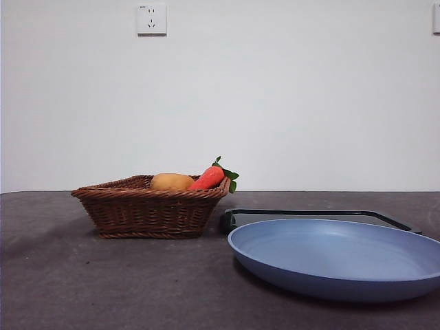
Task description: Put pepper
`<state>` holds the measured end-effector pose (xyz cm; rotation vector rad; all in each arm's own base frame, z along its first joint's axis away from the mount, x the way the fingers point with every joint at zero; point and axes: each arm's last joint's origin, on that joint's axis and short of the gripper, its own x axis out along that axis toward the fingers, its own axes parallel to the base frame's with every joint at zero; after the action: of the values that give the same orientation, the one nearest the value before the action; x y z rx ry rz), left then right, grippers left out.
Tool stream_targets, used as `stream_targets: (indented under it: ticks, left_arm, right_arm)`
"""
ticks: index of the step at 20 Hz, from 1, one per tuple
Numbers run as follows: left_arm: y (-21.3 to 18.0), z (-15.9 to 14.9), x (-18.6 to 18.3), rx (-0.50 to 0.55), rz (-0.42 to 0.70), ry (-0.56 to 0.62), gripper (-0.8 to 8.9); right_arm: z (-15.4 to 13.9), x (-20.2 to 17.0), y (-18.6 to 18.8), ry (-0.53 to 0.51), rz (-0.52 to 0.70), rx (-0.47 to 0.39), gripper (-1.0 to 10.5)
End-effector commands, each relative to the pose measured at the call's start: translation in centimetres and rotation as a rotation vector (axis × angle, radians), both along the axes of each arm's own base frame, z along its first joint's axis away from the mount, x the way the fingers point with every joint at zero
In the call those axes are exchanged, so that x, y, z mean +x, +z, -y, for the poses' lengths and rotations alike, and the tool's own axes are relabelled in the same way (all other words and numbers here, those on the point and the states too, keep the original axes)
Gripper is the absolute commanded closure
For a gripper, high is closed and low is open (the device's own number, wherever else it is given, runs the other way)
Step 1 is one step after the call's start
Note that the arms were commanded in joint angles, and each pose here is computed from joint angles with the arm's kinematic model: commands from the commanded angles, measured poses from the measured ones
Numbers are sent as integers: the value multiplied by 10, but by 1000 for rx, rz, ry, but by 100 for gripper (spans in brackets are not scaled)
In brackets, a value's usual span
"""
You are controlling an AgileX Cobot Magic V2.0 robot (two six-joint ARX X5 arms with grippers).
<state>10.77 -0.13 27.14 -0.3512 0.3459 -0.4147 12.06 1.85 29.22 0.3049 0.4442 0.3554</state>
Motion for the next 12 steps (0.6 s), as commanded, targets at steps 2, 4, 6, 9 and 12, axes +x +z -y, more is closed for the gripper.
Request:
stream_targets:
  ticks: [2, 4, 6, 9, 12]
  left_arm:
    - [16, 1, 4, 80, -15, -102, 807]
    - [22, 1, 5, 89, -42, -139, 807]
    - [27, 2, 5, 99, -70, -174, 807]
    - [35, 2, 4, 135, -128, -207, 807]
    - [36, 3, 2, 142, -130, -216, 803]
  right_arm:
    - [0, 2, 25, 78, -65, -158, 941]
    - [-1, 3, 33, 108, -121, -208, 941]
    - [0, 5, 38, 138, -179, -252, 941]
    - [-1, 7, 37, 180, -263, -296, 941]
    - [-1, 10, 35, 192, -289, -302, 930]
